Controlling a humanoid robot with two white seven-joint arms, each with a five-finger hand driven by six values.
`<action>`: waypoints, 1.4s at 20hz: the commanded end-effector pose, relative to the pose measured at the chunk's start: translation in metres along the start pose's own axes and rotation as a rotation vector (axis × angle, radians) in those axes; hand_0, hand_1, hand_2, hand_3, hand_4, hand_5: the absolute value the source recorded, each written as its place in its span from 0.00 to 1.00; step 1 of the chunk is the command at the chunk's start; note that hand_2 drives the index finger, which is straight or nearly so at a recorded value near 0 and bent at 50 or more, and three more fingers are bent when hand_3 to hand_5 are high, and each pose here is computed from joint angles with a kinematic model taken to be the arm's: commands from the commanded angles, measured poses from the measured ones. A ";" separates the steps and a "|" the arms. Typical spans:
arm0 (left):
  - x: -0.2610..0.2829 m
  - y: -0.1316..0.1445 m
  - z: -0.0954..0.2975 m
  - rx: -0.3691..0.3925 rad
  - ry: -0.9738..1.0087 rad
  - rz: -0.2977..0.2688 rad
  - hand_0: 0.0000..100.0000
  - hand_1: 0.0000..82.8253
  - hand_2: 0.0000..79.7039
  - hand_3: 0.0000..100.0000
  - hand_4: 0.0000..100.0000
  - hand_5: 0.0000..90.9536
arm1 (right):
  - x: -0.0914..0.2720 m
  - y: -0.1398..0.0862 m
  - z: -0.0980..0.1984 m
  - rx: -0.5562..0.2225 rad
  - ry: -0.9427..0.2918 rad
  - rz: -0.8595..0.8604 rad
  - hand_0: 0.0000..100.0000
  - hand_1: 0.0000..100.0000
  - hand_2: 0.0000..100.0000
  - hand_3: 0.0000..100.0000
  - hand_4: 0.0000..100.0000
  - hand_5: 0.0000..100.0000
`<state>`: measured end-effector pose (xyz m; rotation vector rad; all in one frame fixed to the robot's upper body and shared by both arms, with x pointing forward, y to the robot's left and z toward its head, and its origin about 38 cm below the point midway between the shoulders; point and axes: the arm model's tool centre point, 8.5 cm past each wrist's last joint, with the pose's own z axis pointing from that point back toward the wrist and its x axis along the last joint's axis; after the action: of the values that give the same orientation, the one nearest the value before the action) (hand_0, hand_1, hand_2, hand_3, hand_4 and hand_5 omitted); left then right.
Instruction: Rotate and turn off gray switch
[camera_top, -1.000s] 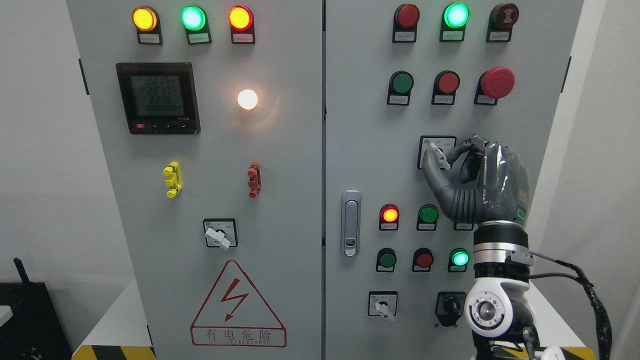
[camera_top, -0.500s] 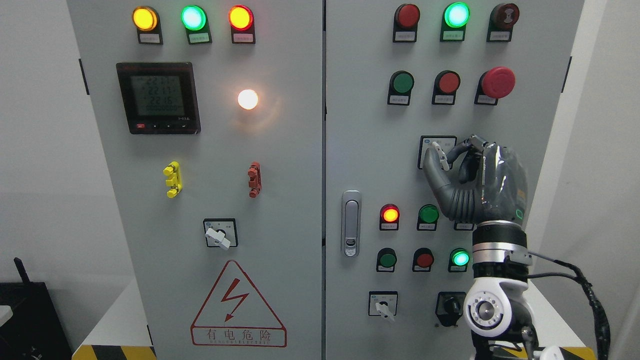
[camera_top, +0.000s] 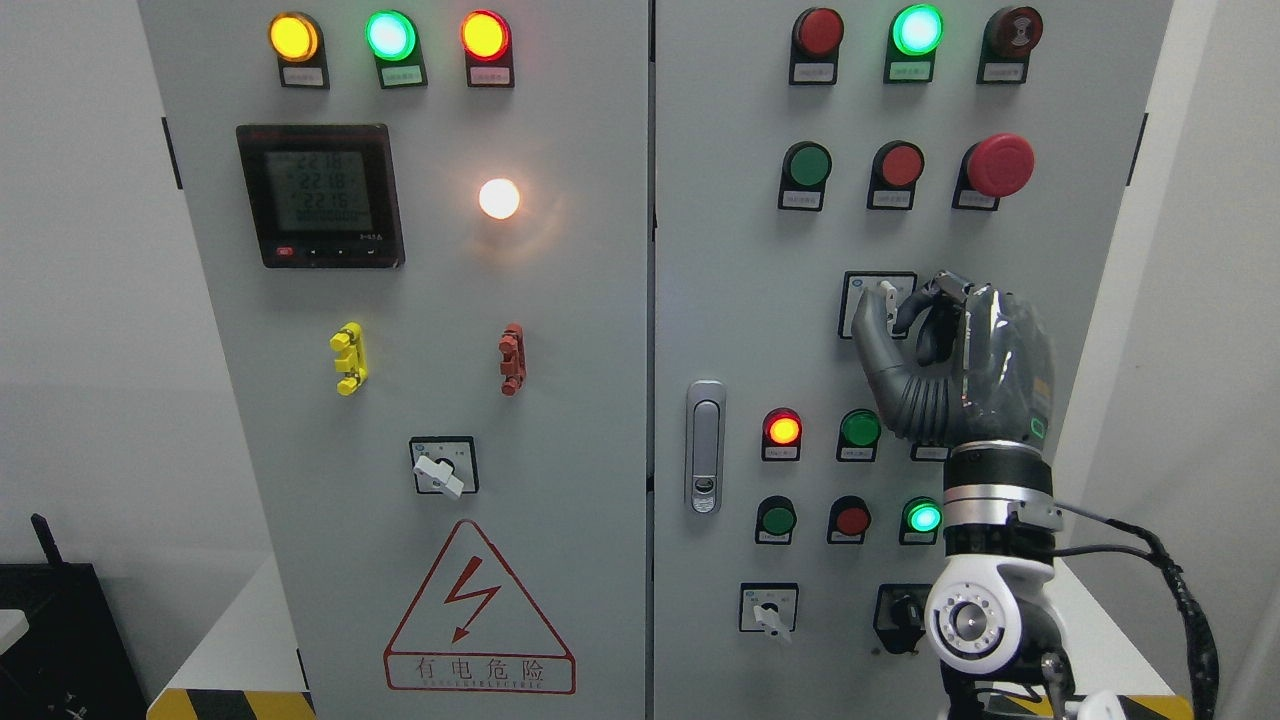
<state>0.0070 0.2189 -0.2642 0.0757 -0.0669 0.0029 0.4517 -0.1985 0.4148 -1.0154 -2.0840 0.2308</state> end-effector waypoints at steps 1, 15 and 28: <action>0.015 0.000 -0.001 0.001 -0.034 0.028 0.12 0.47 0.00 0.00 0.00 0.00 | 0.000 0.000 0.000 -0.003 0.002 -0.001 0.57 0.39 0.70 1.00 0.98 1.00; 0.015 0.000 -0.001 0.001 -0.034 0.030 0.12 0.47 0.00 0.00 0.00 0.00 | 0.002 -0.003 0.001 -0.020 -0.016 -0.004 0.32 0.42 0.70 1.00 0.98 1.00; 0.015 0.000 -0.001 0.001 -0.034 0.029 0.12 0.47 0.00 0.00 0.00 0.00 | 0.002 -0.008 0.011 -0.070 -0.073 -0.003 0.32 0.41 0.69 1.00 0.98 1.00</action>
<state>0.0071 0.2189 -0.2642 0.0757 -0.0671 0.0028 0.4446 -0.1974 0.4152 -1.0433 -2.1535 0.2046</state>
